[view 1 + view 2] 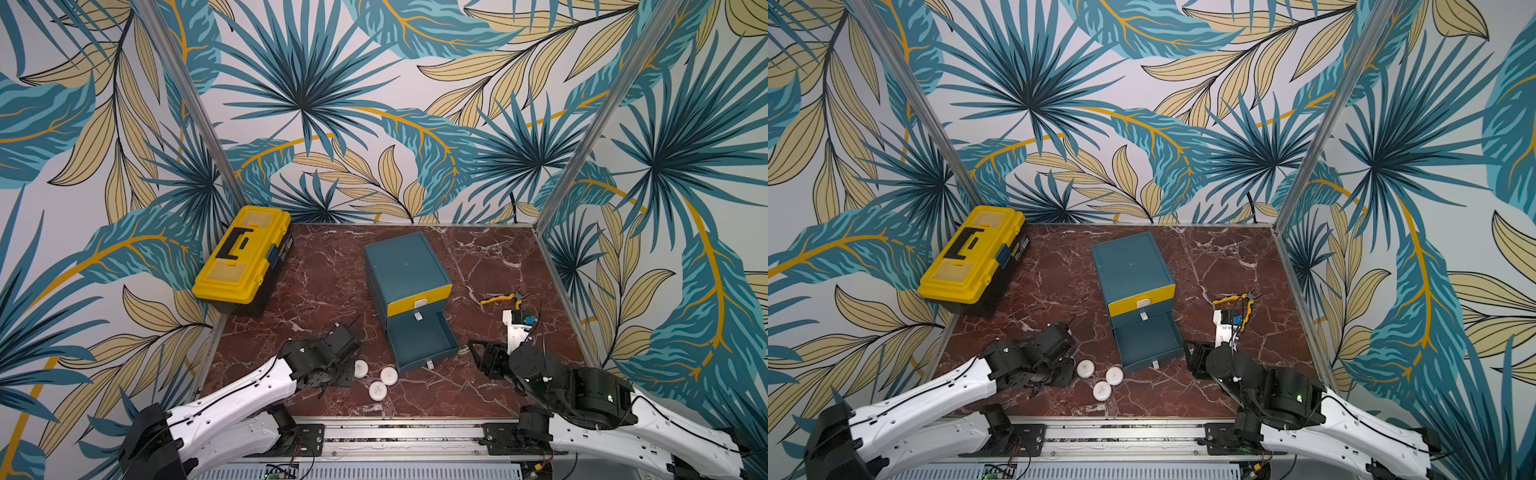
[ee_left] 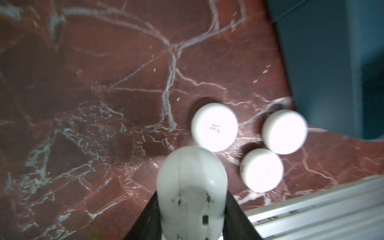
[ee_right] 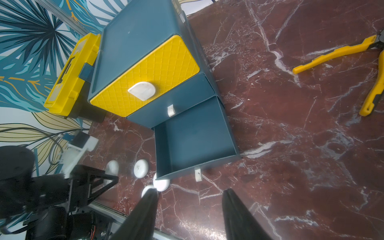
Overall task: Put the bluetooth earphones in the drawer according to color
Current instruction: Pick up the Bluetooth earphone from the center of the board, then place the bluetooth earphone in the drawer.
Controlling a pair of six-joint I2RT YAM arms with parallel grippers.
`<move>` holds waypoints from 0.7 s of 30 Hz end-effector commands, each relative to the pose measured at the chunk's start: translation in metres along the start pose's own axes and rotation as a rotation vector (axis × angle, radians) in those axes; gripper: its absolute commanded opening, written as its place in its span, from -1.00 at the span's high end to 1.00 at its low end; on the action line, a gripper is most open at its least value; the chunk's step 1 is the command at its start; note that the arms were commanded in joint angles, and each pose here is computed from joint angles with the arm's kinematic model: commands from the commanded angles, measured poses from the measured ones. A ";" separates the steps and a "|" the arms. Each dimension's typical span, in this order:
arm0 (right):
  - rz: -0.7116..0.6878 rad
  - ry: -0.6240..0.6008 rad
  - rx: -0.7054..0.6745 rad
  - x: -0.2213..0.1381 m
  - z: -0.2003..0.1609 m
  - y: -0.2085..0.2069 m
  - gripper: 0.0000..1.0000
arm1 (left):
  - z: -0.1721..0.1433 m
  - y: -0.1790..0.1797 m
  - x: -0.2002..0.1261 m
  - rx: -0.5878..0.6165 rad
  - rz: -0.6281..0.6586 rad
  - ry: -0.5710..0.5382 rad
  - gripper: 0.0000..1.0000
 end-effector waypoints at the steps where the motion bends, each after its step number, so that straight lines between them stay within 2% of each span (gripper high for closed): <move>1: -0.022 -0.017 -0.017 0.000 0.001 -0.006 -0.11 | 0.012 -0.016 -0.028 0.030 -0.102 -0.094 0.52; 4: -0.020 -0.021 -0.015 -0.001 0.001 -0.007 -0.11 | 0.025 -0.043 -0.037 0.052 -0.241 -0.195 0.52; 7: -0.019 -0.024 -0.004 -0.002 0.001 -0.009 -0.11 | 0.035 -0.067 -0.039 0.121 -0.274 -0.272 0.52; 12: -0.021 -0.030 0.003 -0.002 0.000 -0.012 -0.11 | 0.049 -0.101 -0.029 0.232 -0.252 -0.402 0.53; 17: -0.021 -0.034 0.004 -0.003 0.001 -0.013 -0.11 | 0.061 -0.131 -0.015 0.332 -0.161 -0.528 0.54; 21: -0.023 -0.035 0.004 -0.004 0.002 -0.013 -0.11 | 0.070 -0.160 -0.002 0.400 -0.124 -0.565 0.54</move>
Point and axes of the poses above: each gripper's point midway between its finger pads, its own x axis out along the fingers, its own y axis along the line the jaws close on, z = x × y, the point moved 3 cm from there along -x, back along the fingers, and after that the axes turned 3 degrees about x, right-handed, at the moved point
